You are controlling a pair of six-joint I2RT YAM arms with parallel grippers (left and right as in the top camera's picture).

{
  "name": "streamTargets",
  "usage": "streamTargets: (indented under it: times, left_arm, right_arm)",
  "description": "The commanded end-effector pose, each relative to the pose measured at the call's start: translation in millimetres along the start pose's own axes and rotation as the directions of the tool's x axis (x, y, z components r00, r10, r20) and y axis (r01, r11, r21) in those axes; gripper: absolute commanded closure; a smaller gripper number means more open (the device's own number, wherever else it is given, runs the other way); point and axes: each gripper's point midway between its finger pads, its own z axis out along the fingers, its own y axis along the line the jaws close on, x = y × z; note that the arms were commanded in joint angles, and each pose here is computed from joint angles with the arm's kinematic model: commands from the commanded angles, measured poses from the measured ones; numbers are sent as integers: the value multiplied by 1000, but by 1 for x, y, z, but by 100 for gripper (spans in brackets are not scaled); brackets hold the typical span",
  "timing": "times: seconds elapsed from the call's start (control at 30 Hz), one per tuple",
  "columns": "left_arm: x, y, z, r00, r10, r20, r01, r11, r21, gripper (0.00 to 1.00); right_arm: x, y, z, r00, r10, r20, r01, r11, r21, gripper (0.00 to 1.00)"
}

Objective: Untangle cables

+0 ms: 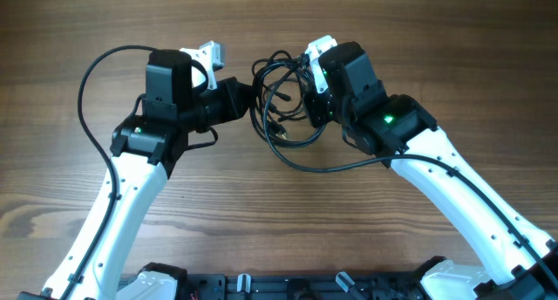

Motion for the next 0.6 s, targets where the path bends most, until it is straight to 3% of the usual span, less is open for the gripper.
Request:
streamTargets:
  times: [0.0,0.27,0.5,0.57]
  left_arm:
    - [-10,-14,-14,998,-67,21,65,996,62,96]
    - [-32,11,-30,944,-322,70,318,946,59,96]
    - [-41,23,-38,928,-357,104,353,934,54,96]
    - [-46,31,-42,940,-316,130,314,949,36,96]
  right_arm:
    - [-1,6,2,1000,-8,1,8,1000,-25,95]
    - [0,6,2,1000,-11,-2,11,1000,-25,95]
    - [0,6,2,1000,-15,-1,15,1000,-25,95]
    - [0,6,2,1000,-15,-1,15,1000,-25,96]
